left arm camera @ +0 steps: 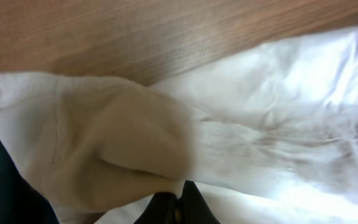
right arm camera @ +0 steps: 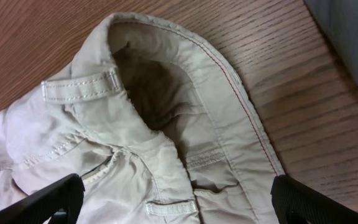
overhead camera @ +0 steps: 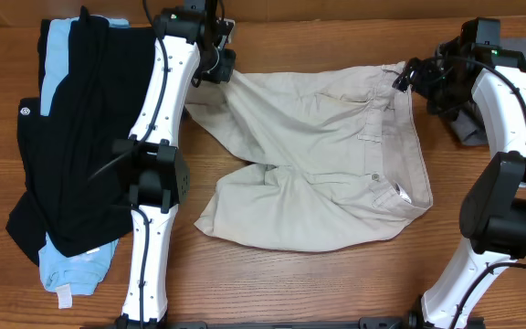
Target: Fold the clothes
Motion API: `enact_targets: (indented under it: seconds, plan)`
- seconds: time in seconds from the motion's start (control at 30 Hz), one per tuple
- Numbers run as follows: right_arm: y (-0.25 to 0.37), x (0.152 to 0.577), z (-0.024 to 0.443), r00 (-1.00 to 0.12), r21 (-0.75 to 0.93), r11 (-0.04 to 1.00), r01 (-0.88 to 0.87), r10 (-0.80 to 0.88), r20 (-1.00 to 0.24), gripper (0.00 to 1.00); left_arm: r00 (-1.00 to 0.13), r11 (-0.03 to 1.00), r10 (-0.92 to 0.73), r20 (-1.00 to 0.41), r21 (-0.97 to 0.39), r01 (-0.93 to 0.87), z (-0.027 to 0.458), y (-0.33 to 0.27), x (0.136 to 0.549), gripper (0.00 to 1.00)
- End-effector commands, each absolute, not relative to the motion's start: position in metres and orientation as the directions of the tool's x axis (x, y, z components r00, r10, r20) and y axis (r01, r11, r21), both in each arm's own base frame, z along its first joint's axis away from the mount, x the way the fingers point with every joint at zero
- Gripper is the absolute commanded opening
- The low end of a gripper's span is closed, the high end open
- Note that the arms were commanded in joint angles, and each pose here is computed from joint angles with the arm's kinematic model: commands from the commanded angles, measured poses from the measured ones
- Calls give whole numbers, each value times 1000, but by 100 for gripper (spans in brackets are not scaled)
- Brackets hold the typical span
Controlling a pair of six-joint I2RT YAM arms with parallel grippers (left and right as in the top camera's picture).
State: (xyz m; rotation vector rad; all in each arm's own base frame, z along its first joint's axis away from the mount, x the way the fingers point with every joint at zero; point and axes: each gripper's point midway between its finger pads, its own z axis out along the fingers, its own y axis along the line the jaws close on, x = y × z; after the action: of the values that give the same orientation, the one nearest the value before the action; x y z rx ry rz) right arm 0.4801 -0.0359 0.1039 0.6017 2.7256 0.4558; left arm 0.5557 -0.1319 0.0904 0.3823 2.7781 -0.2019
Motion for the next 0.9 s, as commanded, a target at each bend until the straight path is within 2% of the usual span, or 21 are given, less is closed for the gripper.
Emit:
enact_targets:
  seconds: [0.0, 0.03, 0.07, 0.17, 0.23, 0.33, 0.5, 0.67, 0.73, 0.8, 0.87]
  plan:
    - [-38, 485, 131, -847, 372, 870, 322, 441, -298, 100, -891, 954, 222, -396, -99, 282, 113, -138, 562, 31]
    - [-38, 485, 131, -847, 372, 870, 322, 441, -298, 100, -889, 954, 222, -400, -98, 282, 112, -138, 563, 52]
    - [-38, 485, 131, -847, 372, 870, 322, 441, -298, 100, -886, 954, 221, -407, -98, 283, 111, -138, 565, 65]
    - [-38, 485, 131, -847, 372, 871, 322, 441, -298, 100, -868, 951, 230, -440, -89, 297, 112, -140, 574, 90]
    - [-38, 485, 131, -847, 372, 870, 322, 441, -297, 100, -861, 950, 231, -453, -86, 300, 113, -141, 578, 100]
    - [-38, 484, 131, -848, 371, 870, 324, 441, -293, 100, -879, 951, 232, -415, -91, 294, 110, -138, 568, 100]
    - [-40, 482, 129, -849, 358, 873, 332, 442, -291, 100, -951, 958, 243, -191, -107, 267, 94, -123, 514, 100]
    - [-40, 482, 129, -849, 359, 872, 332, 442, -290, 100, -959, 956, 283, -15, -75, 284, 87, -108, 474, 99]
    - [-40, 481, 129, -850, 357, 872, 334, 443, -285, 100, -956, 955, 292, 30, -54, 290, 86, -103, 464, 86]
    - [-40, 481, 129, -851, 357, 872, 335, 443, -284, 100, -955, 955, 293, 39, -62, 290, 84, -103, 463, 62]
    - [-40, 481, 129, -851, 358, 872, 335, 443, -284, 100, -950, 951, 307, 53, -67, 303, 79, -105, 460, 44]
